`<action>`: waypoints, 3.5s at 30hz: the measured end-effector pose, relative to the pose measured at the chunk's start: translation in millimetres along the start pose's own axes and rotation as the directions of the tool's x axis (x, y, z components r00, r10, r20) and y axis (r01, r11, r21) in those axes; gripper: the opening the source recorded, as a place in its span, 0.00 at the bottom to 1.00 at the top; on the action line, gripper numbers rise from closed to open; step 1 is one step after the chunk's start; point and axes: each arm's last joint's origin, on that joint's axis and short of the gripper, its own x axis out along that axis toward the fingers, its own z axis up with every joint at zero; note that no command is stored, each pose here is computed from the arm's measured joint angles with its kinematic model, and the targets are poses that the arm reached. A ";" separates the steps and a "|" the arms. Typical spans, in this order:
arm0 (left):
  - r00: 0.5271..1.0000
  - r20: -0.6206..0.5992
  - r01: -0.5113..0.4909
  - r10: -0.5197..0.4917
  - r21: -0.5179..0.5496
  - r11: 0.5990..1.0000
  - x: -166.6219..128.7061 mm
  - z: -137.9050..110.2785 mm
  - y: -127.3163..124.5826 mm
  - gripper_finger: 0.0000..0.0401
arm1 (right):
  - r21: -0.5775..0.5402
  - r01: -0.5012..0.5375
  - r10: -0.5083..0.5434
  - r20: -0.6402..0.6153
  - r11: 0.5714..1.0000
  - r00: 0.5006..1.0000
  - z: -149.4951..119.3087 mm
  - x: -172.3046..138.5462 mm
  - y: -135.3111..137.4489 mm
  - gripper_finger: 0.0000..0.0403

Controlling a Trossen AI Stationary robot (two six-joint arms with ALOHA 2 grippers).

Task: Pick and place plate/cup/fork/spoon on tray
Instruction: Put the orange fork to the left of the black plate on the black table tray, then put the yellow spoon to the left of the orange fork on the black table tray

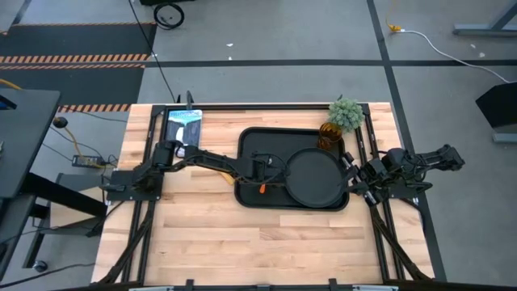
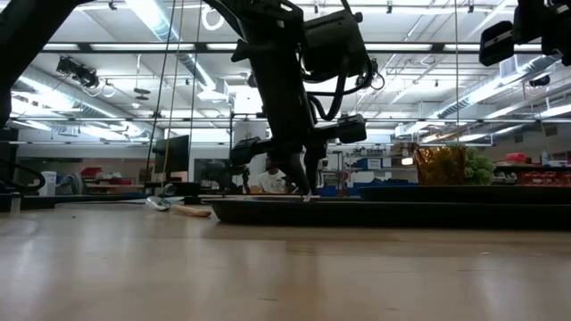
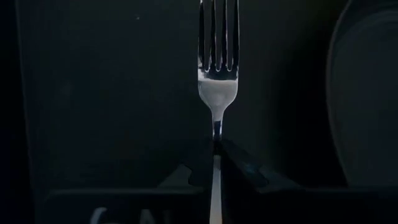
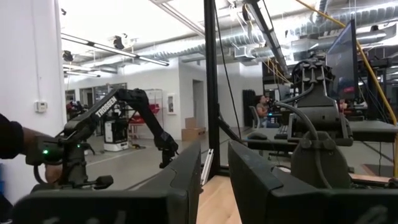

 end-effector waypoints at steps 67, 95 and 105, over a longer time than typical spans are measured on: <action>0.945 -0.105 -0.320 0.308 -0.126 0.939 -32.4 -16.8 142.4 0.41 | 0.003 0.002 -0.002 -0.008 1.000 1.000 -0.8 0.0 -0.1 0.22; 0.882 -0.159 -0.422 0.443 0.150 0.894 -35.9 -16.2 141.2 0.13 | 0.006 -0.009 0.009 -0.021 1.000 1.000 -2.0 0.1 0.1 0.22; 0.960 -0.023 -0.276 0.279 0.070 0.958 -58.0 1.9 97.0 0.14 | 0.002 -0.010 0.010 -0.006 1.000 1.000 -0.5 0.1 0.3 0.22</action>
